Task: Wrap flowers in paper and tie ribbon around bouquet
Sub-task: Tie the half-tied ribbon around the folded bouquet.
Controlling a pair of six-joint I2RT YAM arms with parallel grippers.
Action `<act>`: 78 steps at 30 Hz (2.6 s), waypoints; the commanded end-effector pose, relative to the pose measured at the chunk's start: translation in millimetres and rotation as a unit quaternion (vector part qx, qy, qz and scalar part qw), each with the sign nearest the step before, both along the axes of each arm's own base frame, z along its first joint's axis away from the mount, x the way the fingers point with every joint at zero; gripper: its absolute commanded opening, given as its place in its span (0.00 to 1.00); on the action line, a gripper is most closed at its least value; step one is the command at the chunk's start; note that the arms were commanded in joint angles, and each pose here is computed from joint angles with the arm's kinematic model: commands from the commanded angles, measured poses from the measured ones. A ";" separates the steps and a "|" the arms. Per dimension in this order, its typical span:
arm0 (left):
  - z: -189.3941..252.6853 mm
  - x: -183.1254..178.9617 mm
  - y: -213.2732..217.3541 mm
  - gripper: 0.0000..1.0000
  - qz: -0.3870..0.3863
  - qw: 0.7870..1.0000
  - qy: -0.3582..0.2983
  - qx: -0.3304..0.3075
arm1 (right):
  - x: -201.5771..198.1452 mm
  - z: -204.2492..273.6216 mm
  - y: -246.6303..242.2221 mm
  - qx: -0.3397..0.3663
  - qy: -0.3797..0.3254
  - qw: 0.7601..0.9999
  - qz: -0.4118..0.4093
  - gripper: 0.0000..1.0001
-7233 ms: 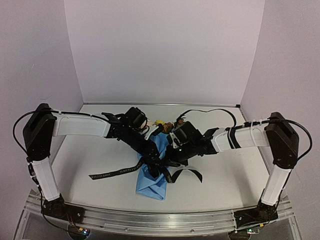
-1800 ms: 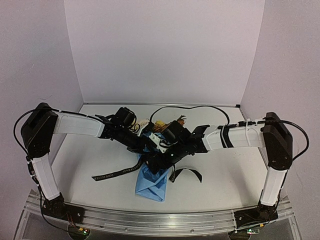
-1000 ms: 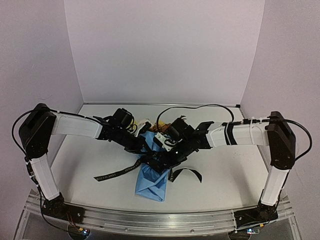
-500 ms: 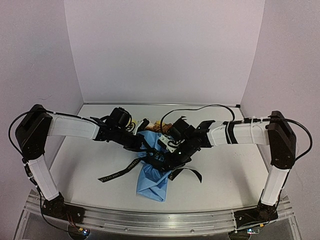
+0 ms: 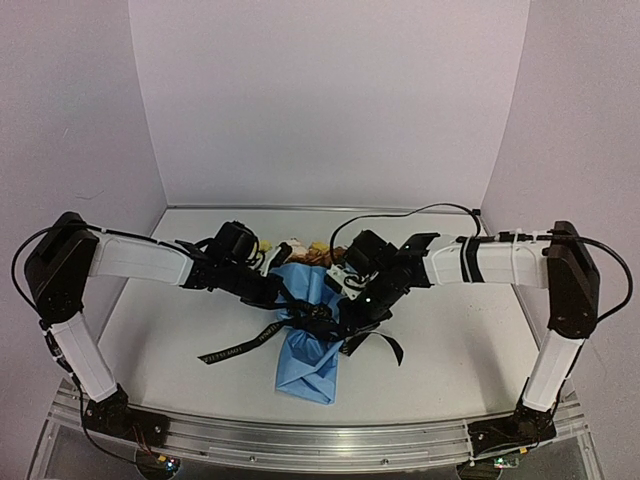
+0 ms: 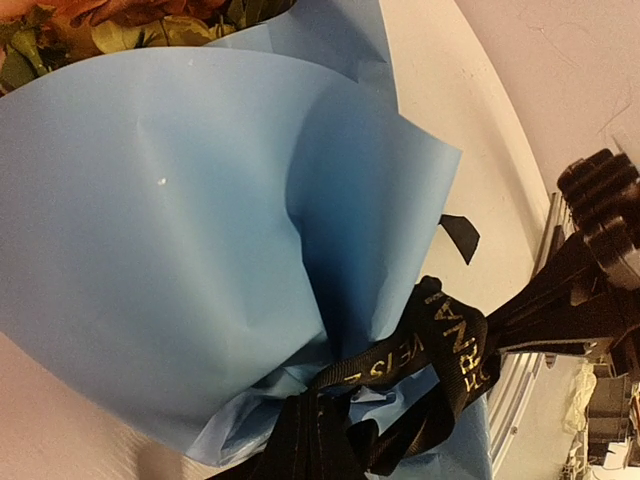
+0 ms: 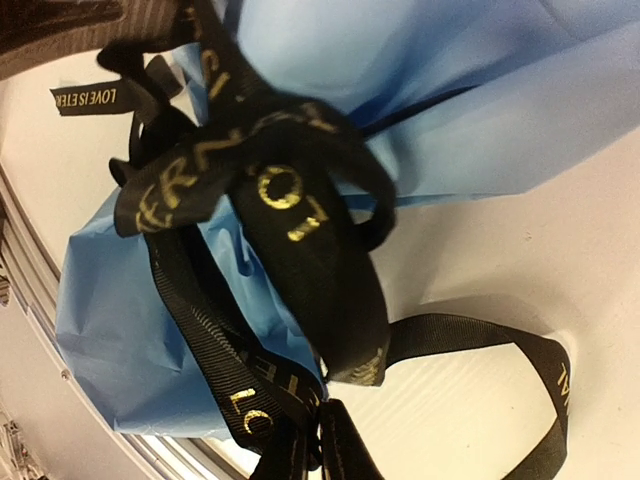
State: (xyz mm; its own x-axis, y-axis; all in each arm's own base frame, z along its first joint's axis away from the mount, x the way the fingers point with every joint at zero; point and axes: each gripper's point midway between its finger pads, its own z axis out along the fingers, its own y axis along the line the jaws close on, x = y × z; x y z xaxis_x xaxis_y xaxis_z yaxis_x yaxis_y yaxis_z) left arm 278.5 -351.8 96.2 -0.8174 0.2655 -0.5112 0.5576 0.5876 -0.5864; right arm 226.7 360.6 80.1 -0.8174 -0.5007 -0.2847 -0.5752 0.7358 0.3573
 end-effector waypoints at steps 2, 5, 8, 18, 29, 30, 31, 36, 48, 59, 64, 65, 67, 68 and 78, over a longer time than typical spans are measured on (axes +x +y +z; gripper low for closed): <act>19.7 1.6 5.1 0.00 0.013 0.999 -0.034 -0.009 | 15.7 21.4 1.5 0.015 -0.009 1.000 -0.024 0.05; 20.1 0.5 7.8 0.00 0.017 0.999 -0.038 -0.007 | 17.2 21.1 -1.1 0.013 -0.008 0.999 -0.031 0.05; 18.7 -0.3 10.4 0.00 0.020 0.999 -0.037 -0.004 | 18.4 20.2 -4.1 0.006 -0.007 0.999 -0.035 0.05; 11.6 -6.6 24.8 0.00 0.044 0.999 -0.029 0.009 | 13.9 4.2 -22.5 -0.029 0.014 0.998 -0.053 0.03; 0.1 -9.7 44.0 0.00 0.089 0.995 -0.022 0.027 | 9.6 -7.6 -33.8 -0.053 0.019 0.996 -0.062 0.00; 0.4 -8.9 45.0 0.00 0.092 0.995 -0.024 0.028 | 9.3 -9.1 -35.8 -0.057 0.018 0.996 -0.064 0.00; 0.3 -8.1 46.3 0.00 0.096 0.995 -0.025 0.029 | 9.5 -10.1 -38.0 -0.061 0.016 0.996 -0.065 0.00; -2.0 -5.9 53.1 0.00 0.114 0.992 -0.029 0.039 | 10.0 -15.0 -51.8 -0.088 0.005 0.993 -0.076 0.00; -7.1 1.0 73.1 0.00 0.163 0.983 -0.043 0.070 | 2.6 -25.8 -64.1 -0.108 0.015 0.990 -0.088 0.00; -18.9 7.1 100.1 0.00 0.232 0.965 -0.038 0.116 | -2.2 -36.2 -73.8 -0.125 0.023 0.987 -0.099 0.00; -26.7 9.6 112.6 0.00 0.265 0.954 -0.034 0.134 | -2.9 -40.5 -83.9 -0.141 0.016 0.984 -0.107 0.00; -28.4 9.7 114.1 0.00 0.269 0.953 -0.032 0.137 | -2.7 -40.8 -86.2 -0.144 0.013 0.984 -0.109 0.00; -33.0 10.2 118.0 0.00 0.279 0.949 -0.028 0.143 | -2.7 -42.0 -91.1 -0.150 0.010 0.982 -0.114 0.00; -35.5 10.1 119.8 0.00 0.282 0.948 -0.025 0.148 | -2.5 -42.8 -93.3 -0.153 0.009 0.981 -0.117 0.00; -58.3 11.7 149.7 0.00 0.342 0.922 0.011 0.183 | -9.7 -54.2 -110.6 -0.171 0.016 0.976 -0.136 0.00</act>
State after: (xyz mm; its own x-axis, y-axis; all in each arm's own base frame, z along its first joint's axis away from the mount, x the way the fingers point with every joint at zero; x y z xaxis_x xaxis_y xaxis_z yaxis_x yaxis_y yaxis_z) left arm 288.8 -228.2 52.2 -0.8640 -0.1024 -0.4929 0.0822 0.9372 -0.3389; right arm 218.8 269.0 24.4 -0.9261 -0.3592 -0.1156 -0.3725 0.9191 0.1282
